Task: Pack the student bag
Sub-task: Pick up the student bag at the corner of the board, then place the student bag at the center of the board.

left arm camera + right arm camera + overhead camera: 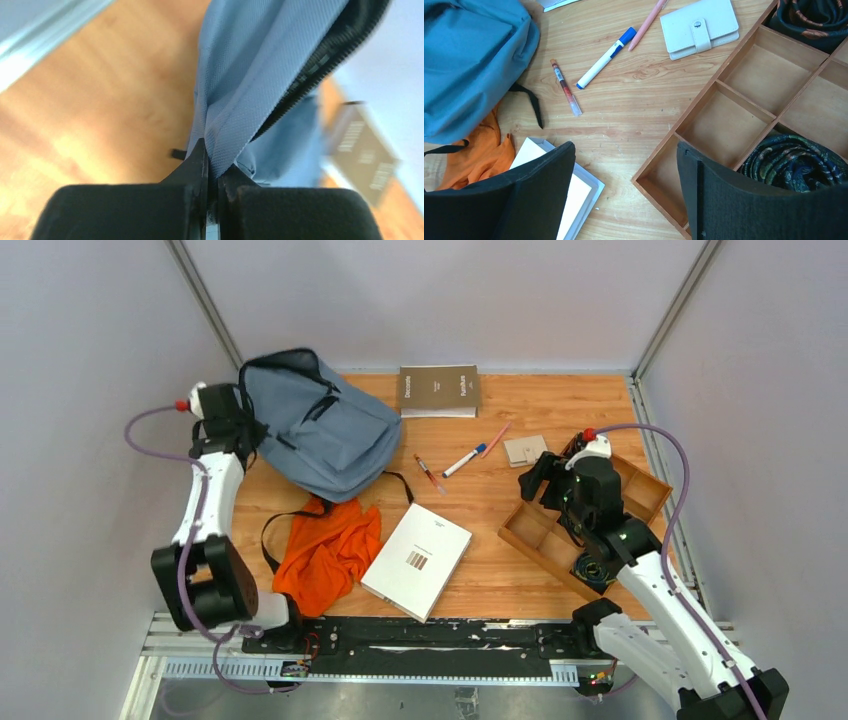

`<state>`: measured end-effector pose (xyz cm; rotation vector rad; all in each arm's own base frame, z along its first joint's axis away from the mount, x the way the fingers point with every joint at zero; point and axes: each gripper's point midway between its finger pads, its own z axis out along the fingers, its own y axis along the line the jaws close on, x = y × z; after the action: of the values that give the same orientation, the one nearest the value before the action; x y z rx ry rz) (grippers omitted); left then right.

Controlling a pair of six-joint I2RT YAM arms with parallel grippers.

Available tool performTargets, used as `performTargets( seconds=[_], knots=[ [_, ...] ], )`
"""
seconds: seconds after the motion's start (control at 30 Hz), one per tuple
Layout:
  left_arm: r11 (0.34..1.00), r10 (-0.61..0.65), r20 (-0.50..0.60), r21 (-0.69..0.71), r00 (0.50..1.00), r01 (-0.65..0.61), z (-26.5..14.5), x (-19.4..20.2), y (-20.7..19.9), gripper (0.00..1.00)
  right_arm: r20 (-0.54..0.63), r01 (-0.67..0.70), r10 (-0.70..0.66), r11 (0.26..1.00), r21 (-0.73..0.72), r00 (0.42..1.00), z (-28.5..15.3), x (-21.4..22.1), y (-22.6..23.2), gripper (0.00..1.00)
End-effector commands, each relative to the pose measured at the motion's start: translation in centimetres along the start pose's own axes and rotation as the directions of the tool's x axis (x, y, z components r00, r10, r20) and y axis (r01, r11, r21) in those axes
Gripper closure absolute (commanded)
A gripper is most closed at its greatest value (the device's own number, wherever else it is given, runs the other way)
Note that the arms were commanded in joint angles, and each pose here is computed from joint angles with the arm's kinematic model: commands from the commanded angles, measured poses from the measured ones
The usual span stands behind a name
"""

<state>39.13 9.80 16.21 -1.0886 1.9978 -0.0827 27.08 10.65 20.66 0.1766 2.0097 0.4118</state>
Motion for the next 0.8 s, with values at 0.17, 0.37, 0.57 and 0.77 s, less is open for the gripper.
performTargets(
  seconds=[0.17, 0.37, 0.57, 0.77],
  knots=[
    [0.589, 0.096, 0.479, 0.680, 0.873, -0.438, -22.0, -14.6, -20.8, 1.00, 0.068, 0.013, -0.005, 0.992, -0.125, 0.998, -1.4, -3.4, 3.2, 0.23],
    [0.241, 0.201, 0.522, 0.794, 0.829, -0.558, -30.2, -11.9, -23.5, 1.00, 0.169, 0.184, -0.134, 0.928, -0.324, 0.976, -4.0, -7.8, 8.0, 0.26],
    [0.095, 0.260, 0.605, 0.759, 0.752, -0.644, -33.9, -9.0, -21.7, 1.00, 0.189, 0.320, -0.262, 0.843, -0.432, 0.946, -4.7, -10.4, 11.6, 0.23],
    [-0.093, 0.267, 0.582, 0.809, 0.768, -0.580, -36.9, -6.1, -21.6, 1.00, 0.255, 0.401, -0.310, 0.732, -0.551, 0.916, -6.1, -14.1, 16.3, 0.15]
  ],
)
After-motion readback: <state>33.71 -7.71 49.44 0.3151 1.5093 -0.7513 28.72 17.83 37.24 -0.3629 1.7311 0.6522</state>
